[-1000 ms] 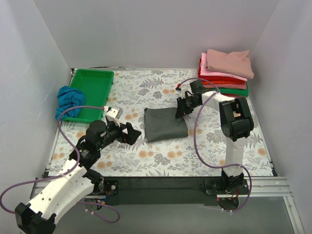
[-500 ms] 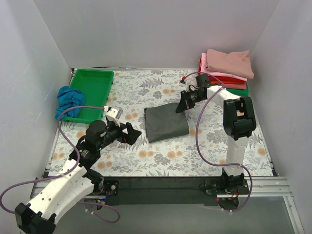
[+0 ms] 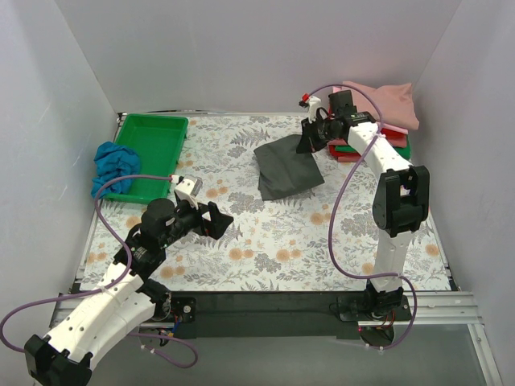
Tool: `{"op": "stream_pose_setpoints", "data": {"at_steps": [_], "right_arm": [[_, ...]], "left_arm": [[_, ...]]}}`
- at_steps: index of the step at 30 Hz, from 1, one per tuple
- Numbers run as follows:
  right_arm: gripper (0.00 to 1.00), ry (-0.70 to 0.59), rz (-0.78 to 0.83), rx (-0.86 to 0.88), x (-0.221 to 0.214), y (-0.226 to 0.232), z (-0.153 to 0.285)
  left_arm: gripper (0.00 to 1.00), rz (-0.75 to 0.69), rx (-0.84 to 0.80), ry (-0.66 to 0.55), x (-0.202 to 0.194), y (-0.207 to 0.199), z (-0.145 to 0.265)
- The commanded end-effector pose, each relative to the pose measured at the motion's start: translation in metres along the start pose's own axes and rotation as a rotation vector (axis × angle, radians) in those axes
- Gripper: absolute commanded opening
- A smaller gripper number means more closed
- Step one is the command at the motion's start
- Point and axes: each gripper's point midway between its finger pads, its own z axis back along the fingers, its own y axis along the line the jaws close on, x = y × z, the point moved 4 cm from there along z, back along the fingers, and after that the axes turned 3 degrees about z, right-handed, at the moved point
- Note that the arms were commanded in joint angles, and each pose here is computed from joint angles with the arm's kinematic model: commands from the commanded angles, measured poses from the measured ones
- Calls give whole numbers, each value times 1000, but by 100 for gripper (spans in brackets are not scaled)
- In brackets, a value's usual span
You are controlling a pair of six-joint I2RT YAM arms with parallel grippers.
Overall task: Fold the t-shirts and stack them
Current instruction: Neatly place the folded tshirt to the corner
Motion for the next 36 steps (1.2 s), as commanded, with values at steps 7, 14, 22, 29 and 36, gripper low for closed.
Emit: {"op": "stream_pose_setpoints", "data": {"at_steps": [7, 14, 22, 29, 36], "right_arm": [[1, -58, 211, -276, 61, -20, 38], [1, -116, 310, -419, 104, -35, 62], [1, -161, 379, -550, 133, -42, 90], [1, -222, 435, -662, 159, -40, 124], [1, -291, 436, -761, 174, -52, 163]], "left_arm": [[92, -18, -15, -16, 3, -1, 1], [92, -21, -13, -17, 4, -1, 0], [92, -19, -17, -11, 2, -1, 0], [92, -20, -20, -14, 3, -2, 1], [92, -21, -23, -12, 3, -2, 0]]}}
